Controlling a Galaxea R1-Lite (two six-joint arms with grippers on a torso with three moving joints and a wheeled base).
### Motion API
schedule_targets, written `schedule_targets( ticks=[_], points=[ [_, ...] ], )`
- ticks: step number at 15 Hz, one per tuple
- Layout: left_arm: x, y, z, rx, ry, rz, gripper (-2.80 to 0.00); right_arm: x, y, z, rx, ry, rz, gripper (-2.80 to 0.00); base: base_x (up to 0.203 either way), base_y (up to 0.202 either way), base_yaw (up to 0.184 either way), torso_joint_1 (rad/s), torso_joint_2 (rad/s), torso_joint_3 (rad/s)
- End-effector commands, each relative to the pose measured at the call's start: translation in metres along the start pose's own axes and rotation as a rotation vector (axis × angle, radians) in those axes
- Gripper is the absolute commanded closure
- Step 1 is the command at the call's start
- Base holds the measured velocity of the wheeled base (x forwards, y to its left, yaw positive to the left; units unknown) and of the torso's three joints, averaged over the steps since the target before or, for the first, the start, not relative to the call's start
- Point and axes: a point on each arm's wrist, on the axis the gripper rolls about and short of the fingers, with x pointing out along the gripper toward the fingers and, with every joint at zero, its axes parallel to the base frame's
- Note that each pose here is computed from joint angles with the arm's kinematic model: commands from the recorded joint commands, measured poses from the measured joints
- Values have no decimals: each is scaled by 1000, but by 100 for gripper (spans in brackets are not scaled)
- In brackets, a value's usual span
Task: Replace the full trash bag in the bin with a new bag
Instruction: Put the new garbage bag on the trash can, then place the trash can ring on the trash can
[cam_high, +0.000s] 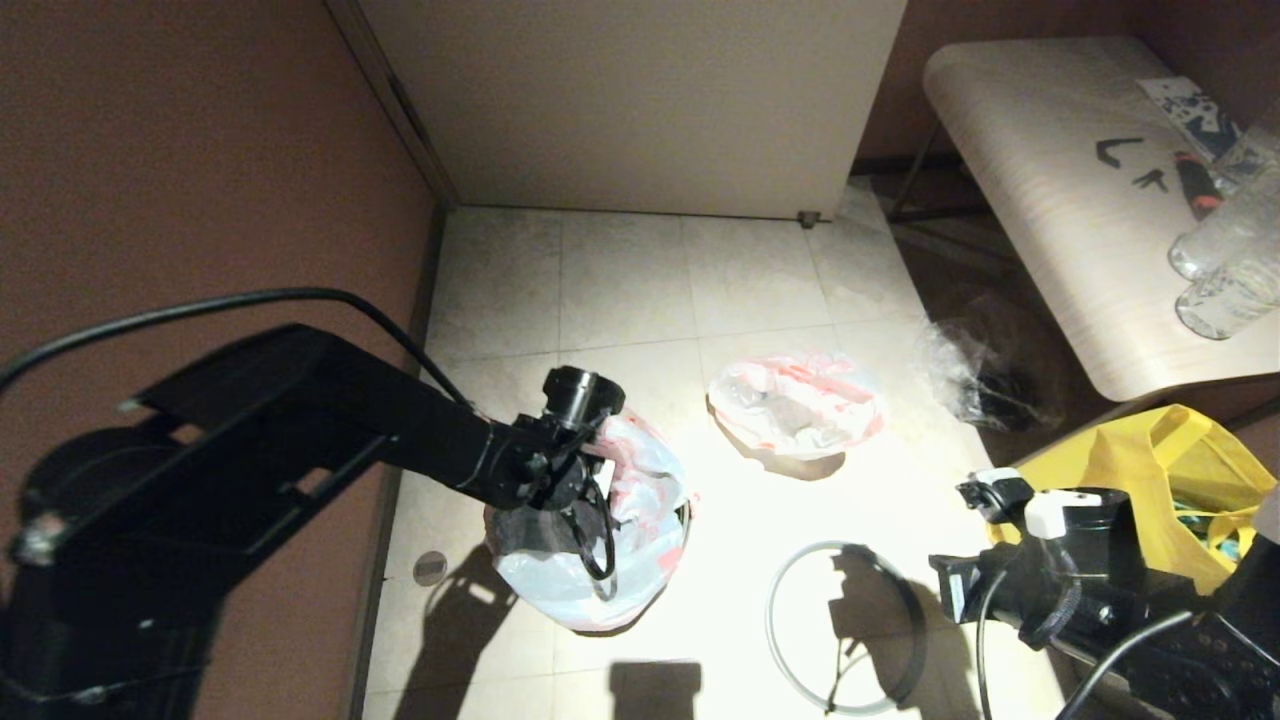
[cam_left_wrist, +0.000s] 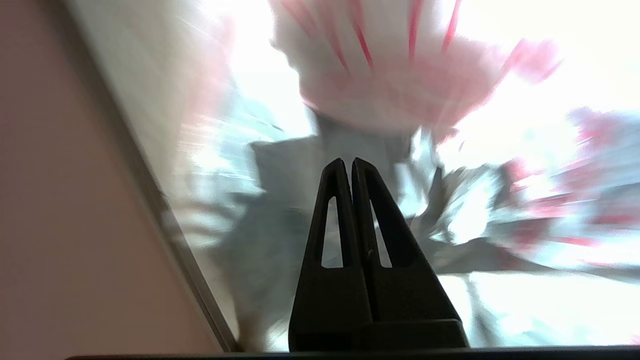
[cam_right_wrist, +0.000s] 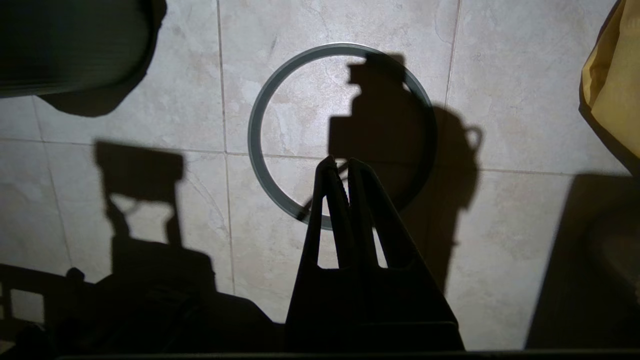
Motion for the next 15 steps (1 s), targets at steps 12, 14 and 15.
schedule_targets(
  ticks=[12,14,15],
  points=[
    [-173,41,99,-77,-363,-481,0,202,-54,-37,-341,185,-74,0,0,0,0,0,0,0],
    [-171,25,98,-69,-347,-465,0,227,-62,-54,-367,223,-76,0,0,0,0,0,0,0],
    [-173,19,97,-71,-346,-469,0,235,-66,-60,-375,241,-79,0,0,0,0,0,0,0]
  ],
)
